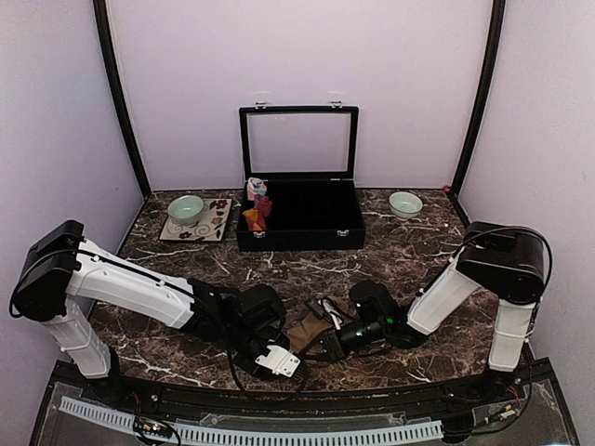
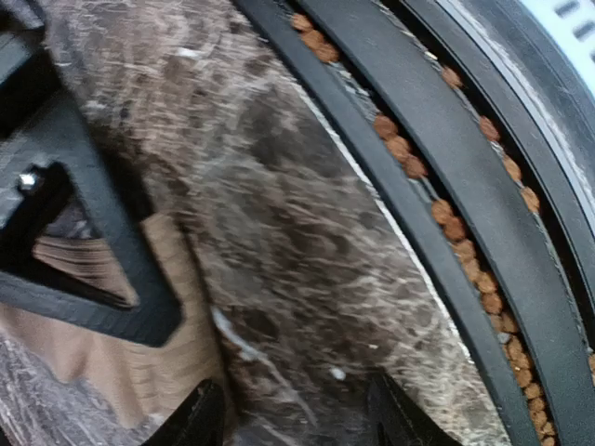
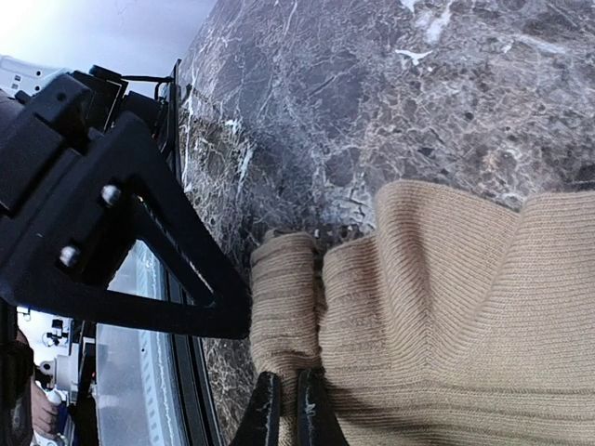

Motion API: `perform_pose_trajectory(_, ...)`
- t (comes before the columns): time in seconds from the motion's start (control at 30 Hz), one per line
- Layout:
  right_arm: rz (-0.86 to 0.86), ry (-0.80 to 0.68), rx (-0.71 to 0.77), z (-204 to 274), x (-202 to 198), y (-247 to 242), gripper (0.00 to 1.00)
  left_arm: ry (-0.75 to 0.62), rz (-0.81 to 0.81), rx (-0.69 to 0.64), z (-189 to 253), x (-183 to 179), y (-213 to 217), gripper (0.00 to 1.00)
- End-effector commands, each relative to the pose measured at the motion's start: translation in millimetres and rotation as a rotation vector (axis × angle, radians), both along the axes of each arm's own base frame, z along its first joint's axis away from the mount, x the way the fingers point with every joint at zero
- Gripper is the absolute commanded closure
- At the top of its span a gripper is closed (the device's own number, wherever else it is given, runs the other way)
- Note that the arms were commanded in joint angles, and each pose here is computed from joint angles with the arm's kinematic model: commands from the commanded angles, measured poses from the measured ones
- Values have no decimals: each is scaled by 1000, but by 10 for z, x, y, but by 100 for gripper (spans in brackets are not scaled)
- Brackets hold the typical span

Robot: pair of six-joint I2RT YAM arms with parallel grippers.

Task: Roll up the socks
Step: Roll the sock at the center of the board.

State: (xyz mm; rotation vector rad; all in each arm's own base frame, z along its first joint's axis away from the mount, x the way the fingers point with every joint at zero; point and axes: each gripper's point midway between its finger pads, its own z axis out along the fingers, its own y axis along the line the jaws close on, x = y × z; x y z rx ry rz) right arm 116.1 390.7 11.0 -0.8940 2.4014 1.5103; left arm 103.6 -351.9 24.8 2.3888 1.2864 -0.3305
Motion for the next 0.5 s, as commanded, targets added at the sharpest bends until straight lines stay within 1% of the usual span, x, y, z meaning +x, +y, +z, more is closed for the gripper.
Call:
perform_pose_trajectory(0.0,-65,254,-467,-984,-419,-903,100,-90,16,-75,223,161,-171,45)
perform_pose_trajectory(0.17,-66,264,-465,-1004,-409,-918,100,-53,4,-83,391,79,-187,45)
perform_pose_trajectory(0.37,-65,263,-444,-981,-365,-857,100,-76,11,-53,202,150,-222,46)
perform_pose_trajectory(0.4,-64,262,-441,-975,-364,-850,100,-79,16,-43,166,164,-221,49)
perform_pose_trajectory(0.47,-65,264,-436,-969,-365,-848,100,-95,19,-23,96,197,-206,62)
